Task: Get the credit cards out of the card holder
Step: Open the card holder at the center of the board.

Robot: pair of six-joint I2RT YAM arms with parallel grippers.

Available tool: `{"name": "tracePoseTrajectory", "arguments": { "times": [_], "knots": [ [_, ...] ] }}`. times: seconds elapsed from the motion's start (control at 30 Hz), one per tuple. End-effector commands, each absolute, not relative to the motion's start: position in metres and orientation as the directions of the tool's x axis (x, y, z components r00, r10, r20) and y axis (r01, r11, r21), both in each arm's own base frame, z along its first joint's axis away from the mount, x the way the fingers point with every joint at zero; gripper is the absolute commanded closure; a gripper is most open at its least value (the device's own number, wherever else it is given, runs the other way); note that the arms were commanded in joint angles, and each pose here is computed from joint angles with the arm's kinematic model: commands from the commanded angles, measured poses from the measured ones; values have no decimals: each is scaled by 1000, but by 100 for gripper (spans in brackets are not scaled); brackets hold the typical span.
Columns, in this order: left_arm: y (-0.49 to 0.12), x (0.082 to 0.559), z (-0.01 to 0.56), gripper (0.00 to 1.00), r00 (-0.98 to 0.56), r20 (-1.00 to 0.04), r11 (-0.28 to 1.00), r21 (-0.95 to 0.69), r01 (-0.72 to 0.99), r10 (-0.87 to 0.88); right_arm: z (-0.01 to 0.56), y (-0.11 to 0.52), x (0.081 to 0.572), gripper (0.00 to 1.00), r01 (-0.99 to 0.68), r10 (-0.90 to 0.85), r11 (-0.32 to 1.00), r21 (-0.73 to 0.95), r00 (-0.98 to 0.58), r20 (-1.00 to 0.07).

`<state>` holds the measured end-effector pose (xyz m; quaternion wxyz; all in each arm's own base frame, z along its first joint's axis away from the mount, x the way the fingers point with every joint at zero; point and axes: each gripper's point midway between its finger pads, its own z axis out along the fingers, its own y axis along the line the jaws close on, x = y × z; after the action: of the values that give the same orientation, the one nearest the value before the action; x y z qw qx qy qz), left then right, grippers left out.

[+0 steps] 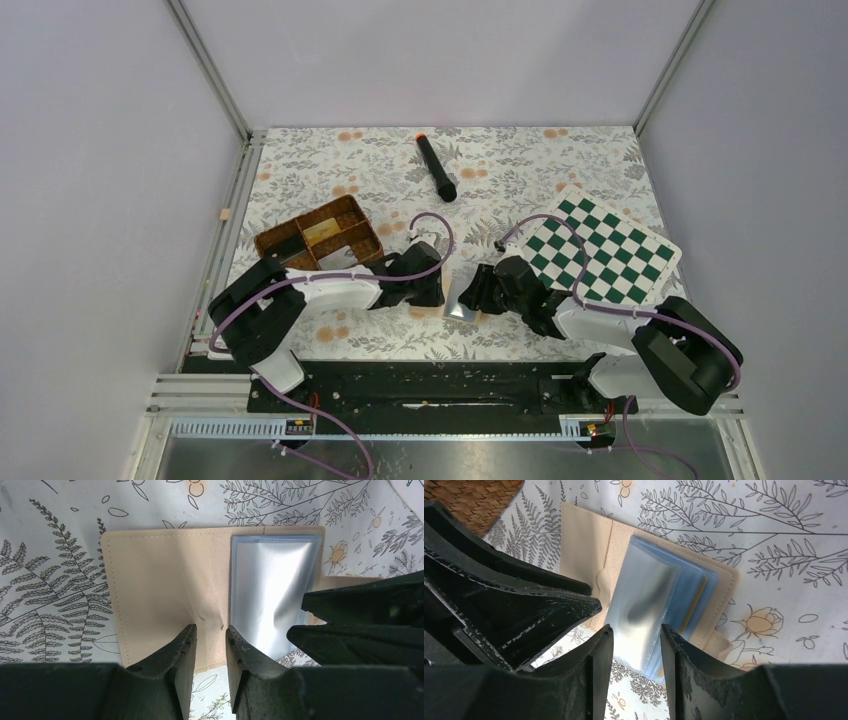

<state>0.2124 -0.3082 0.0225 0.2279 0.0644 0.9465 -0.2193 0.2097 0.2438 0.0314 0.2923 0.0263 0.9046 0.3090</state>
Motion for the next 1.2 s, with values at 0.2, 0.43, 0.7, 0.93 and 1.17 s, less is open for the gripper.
{"name": "tracePoseTrajectory", "arguments": {
  "times": [0.2,0.43,0.7,0.93,1.17],
  "knots": [
    [-306,199,13,71,-904,-428,880,-425,212,12,53,274,215,52,-182,266,694,697,-835,-482],
    [-304,199,11,71,-905,-426,883,-420,208,11,68,285,212,52,-206,270,637,743,-843,-466],
    [-304,199,12,70,-905,-426,882,-423,209,10,51,244,215,41,-107,301,775,623,-804,-512],
    [-303,198,13,69,-905,-424,883,-421,208,11,44,235,219,39,-66,307,812,580,-796,-521],
    [-302,197,12,69,-907,-422,883,-421,207,11,34,237,223,40,-51,307,820,571,-802,-513]
  ]
}}
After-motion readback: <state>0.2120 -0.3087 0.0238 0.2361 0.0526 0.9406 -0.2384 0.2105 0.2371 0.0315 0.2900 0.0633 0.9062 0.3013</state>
